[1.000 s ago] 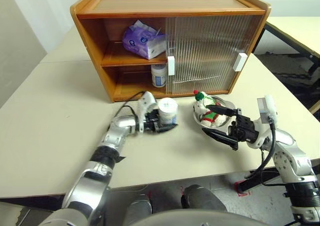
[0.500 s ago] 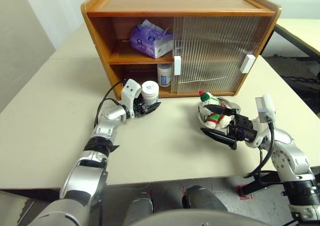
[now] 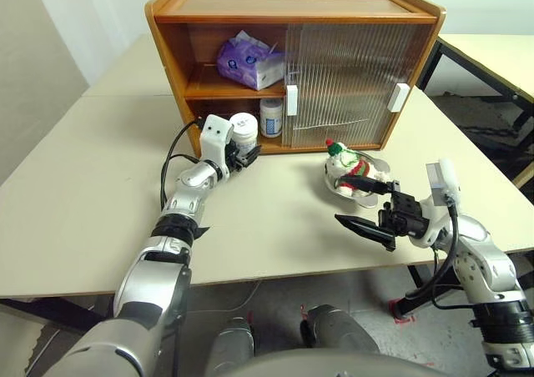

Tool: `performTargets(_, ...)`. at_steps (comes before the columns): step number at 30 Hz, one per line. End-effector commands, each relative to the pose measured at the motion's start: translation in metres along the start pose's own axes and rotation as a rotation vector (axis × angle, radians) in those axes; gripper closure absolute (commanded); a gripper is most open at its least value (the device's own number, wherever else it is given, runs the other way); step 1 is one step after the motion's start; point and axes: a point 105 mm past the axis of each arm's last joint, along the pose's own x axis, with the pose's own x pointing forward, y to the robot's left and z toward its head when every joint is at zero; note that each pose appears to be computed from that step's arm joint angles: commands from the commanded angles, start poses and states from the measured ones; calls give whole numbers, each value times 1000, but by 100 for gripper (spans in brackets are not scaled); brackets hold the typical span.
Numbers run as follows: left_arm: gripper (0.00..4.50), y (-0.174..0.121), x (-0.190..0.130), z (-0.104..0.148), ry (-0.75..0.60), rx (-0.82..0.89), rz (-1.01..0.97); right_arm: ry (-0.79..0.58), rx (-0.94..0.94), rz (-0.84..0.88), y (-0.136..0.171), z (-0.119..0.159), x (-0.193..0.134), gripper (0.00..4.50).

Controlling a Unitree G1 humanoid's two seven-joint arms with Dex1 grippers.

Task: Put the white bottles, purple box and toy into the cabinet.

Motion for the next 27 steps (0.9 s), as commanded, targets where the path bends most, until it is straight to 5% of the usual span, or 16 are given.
performTargets(1, 132, 10, -2, 7, -19, -21, 48, 6, 4, 5, 1, -2, 2, 0)
performTargets(27, 132, 21, 29, 17, 76, -67, 180, 1, 10, -1, 3, 0, 3, 0)
